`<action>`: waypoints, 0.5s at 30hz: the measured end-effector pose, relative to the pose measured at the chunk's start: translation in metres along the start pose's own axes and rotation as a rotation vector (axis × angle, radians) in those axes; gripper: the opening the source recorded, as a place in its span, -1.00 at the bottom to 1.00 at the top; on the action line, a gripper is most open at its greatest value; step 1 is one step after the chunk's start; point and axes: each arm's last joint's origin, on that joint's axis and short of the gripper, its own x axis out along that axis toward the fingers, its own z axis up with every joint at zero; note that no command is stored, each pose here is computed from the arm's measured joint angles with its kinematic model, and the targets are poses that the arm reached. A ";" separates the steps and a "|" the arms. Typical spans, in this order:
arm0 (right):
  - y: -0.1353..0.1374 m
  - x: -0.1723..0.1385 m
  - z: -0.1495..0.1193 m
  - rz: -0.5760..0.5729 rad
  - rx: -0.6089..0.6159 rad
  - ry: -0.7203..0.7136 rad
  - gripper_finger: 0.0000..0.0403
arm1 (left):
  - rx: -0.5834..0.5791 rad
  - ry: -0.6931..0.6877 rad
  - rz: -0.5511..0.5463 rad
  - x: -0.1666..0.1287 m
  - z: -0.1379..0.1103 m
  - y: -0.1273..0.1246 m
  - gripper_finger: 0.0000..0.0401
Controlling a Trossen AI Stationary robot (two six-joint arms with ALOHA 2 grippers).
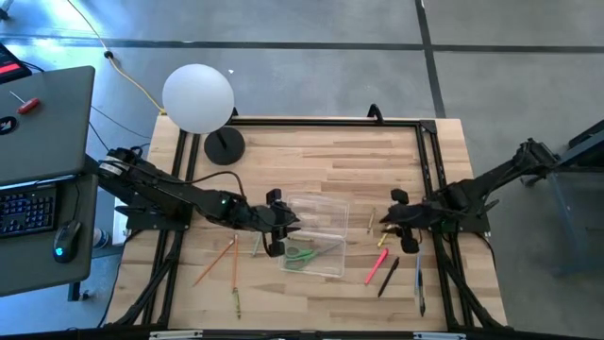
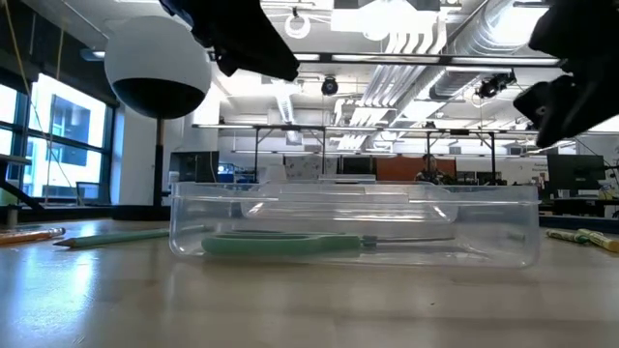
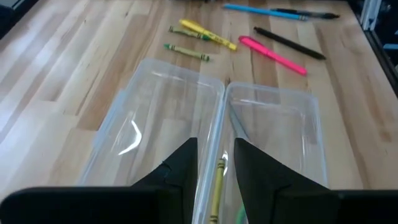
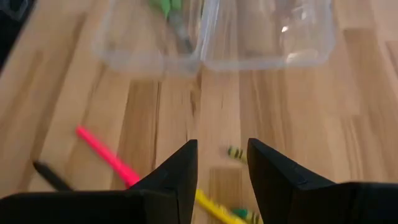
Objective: Pick & place school supplies into a supply box
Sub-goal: Put the yellow pen into the transparent supply box
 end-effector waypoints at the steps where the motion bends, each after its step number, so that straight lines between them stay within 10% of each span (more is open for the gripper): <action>1: 0.001 0.000 -0.002 -0.004 -0.018 0.014 -0.41 | -0.002 -0.005 0.000 0.000 0.000 0.000 -0.32; 15: 0.006 0.031 -0.021 -0.002 -0.029 0.355 -0.41 | -0.015 -0.023 0.019 0.000 0.002 0.000 -0.32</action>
